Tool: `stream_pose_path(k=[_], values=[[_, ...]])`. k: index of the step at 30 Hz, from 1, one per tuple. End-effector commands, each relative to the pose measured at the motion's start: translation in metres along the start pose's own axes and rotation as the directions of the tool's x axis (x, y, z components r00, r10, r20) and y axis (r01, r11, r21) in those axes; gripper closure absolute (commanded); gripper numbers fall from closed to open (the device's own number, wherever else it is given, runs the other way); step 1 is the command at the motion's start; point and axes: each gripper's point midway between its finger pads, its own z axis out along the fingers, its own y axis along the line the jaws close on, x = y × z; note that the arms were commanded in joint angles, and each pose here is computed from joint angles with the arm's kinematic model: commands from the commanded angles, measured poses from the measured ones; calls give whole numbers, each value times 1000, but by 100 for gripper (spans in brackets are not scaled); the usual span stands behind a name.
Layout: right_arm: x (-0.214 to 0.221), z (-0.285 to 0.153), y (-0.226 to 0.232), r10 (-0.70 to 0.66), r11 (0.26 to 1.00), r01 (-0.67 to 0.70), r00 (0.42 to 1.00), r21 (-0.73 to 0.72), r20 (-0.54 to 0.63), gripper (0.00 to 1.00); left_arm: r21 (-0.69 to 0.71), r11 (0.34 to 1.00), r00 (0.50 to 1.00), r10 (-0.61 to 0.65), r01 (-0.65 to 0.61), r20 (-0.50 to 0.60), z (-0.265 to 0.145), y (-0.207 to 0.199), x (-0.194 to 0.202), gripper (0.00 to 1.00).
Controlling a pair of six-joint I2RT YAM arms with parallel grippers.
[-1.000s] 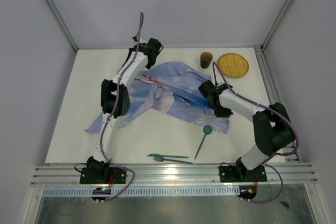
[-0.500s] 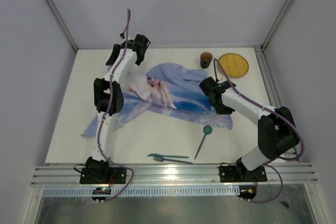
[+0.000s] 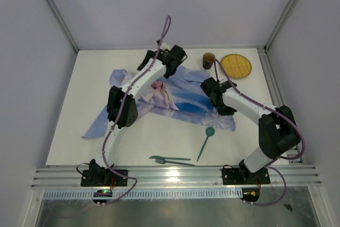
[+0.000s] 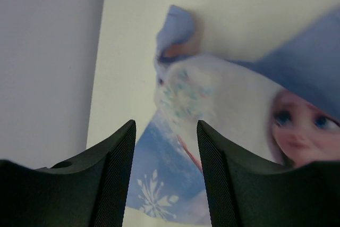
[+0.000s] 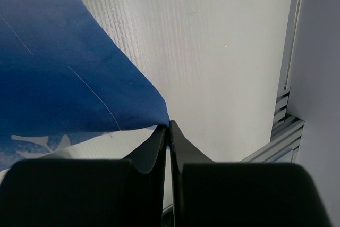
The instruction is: Set the dinner table for one person
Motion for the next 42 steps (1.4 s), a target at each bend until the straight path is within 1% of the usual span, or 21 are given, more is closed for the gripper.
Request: stream_pose_path(k=[1, 2, 4, 6, 7, 10, 13, 14, 16, 23, 24, 25, 27, 31, 33, 35, 38, 39, 40, 42], values=[[-19, -5, -1, 22, 1000, -22, 999, 3, 46, 93, 161, 987, 999, 17, -23, 41, -71, -30, 12, 48], [-19, -5, -2, 20, 1000, -20, 999, 9, 48, 93, 198, 979, 999, 35, -40, 28, -78, -41, 20, 48], [-20, -5, -8, 11, 999, -13, 998, 41, 56, 93, 226, 972, 998, 65, -64, 3, -91, -54, 35, 49], [-21, -5, -13, 8, 998, -12, 998, 64, 60, 93, 238, 966, 994, 107, -99, -22, -93, -65, 48, 50], [-20, -5, -17, 4, 997, -9, 998, 83, 61, 93, 246, 965, 994, 106, -95, -32, -96, -69, 52, 51], [-20, -6, -27, 35, 993, -42, 998, 111, 61, 93, 260, 959, 990, 130, -113, -49, -100, -77, 63, 51], [-19, -4, -31, 98, 991, -101, 994, 84, 40, 93, 263, 956, 987, 148, -128, -58, -100, -81, 70, 51], [-18, -3, -39, 131, 987, -133, 991, 85, 28, 93, 260, 957, 987, 146, -126, -60, -100, -81, 70, 51], [-15, -3, -48, 152, 983, -153, 988, 98, 17, 93, 254, 959, 987, 148, -129, -58, -100, -80, 71, 51], [-17, -11, -99, 245, 957, -249, 969, 151, 43, 93, 204, 967, 987, 159, -153, -15, -95, -73, 61, 51], [-18, -11, -113, 275, 945, -280, 960, 171, 53, 93, 199, 967, 986, 165, -159, -12, -95, -74, 61, 51], [-19, -11, -120, 272, 944, -277, 961, 179, 55, 93, 196, 967, 985, 170, -165, -11, -94, -74, 61, 51], [-22, -9, -130, 299, 937, -305, 953, 173, 56, 93, 192, 967, 985, 173, -169, -4, -94, -74, 59, 51], [-22, -6, -140, 288, 938, -291, 957, 188, 41, 93, 168, 968, 982, 186, -185, 11, -91, -73, 55, 50], [-25, -3, -131, 285, 947, -287, 958, 147, 34, 93, 153, 971, 983, 182, -184, 24, -91, -70, 50, 50], [-21, 0, -119, 286, 953, -285, 958, 100, 3, 93, 140, 972, 982, 187, -191, 40, -91, -66, 45, 50], [-16, 4, -109, 285, 957, -284, 958, 57, -21, 79, 113, 977, 983, 173, -180, 69, -93, -57, 34, 49], [-16, 4, -107, 288, 957, -287, 958, 49, -18, 67, 102, 982, 985, 153, -162, 83, -94, -52, 27, 48], [-15, 4, -107, 289, 957, -288, 957, 47, -17, 48, 102, 983, 986, 145, -154, 86, -95, -49, 24, 47], [-12, 3, -110, 289, 956, -288, 957, 58, -10, 35, 118, 986, 991, 108, -117, 84, -96, -40, 17, 45]])
